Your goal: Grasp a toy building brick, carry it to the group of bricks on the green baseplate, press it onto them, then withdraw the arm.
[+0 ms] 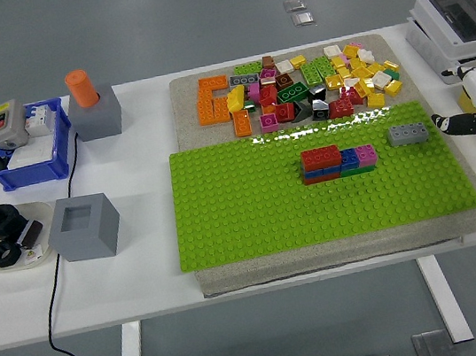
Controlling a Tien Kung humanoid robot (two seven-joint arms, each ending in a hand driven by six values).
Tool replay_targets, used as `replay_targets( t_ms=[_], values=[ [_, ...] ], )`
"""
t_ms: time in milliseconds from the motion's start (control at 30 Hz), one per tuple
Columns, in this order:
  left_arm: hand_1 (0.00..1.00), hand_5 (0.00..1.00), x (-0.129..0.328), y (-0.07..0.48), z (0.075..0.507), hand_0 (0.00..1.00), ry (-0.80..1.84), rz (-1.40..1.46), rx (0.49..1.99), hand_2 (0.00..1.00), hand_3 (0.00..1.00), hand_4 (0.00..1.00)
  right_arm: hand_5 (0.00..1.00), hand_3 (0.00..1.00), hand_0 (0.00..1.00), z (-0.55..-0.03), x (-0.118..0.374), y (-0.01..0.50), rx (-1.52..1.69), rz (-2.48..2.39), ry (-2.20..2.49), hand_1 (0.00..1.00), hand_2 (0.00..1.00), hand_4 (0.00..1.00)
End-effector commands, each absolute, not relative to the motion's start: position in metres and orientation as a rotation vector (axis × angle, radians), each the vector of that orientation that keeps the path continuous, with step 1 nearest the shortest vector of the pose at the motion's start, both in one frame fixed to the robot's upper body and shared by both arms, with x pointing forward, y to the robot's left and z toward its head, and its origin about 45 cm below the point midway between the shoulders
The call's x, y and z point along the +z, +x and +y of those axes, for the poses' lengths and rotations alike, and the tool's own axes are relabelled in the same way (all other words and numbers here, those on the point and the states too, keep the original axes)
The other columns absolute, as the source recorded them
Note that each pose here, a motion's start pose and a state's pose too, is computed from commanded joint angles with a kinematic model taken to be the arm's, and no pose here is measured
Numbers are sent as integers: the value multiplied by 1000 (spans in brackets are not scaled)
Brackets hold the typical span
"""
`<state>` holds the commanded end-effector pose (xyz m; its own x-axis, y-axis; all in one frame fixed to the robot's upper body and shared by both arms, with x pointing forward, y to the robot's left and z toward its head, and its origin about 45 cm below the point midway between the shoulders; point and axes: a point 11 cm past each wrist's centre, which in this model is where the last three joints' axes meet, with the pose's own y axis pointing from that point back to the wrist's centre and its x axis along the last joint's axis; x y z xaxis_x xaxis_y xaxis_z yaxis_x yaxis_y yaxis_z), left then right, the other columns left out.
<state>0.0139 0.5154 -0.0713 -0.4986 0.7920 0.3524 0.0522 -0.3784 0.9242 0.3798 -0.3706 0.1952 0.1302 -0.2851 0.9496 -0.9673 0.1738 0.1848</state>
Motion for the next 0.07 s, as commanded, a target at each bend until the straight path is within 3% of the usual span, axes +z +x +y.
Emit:
replay_targets(
  t_ms=[67],
  values=[
    [865, 537, -71, 14, 515, 827, 1160, 1336, 1927, 803, 674, 850, 222, 976, 998, -368, 191, 381, 800, -1355, 1326, 931, 945, 867]
  ],
)
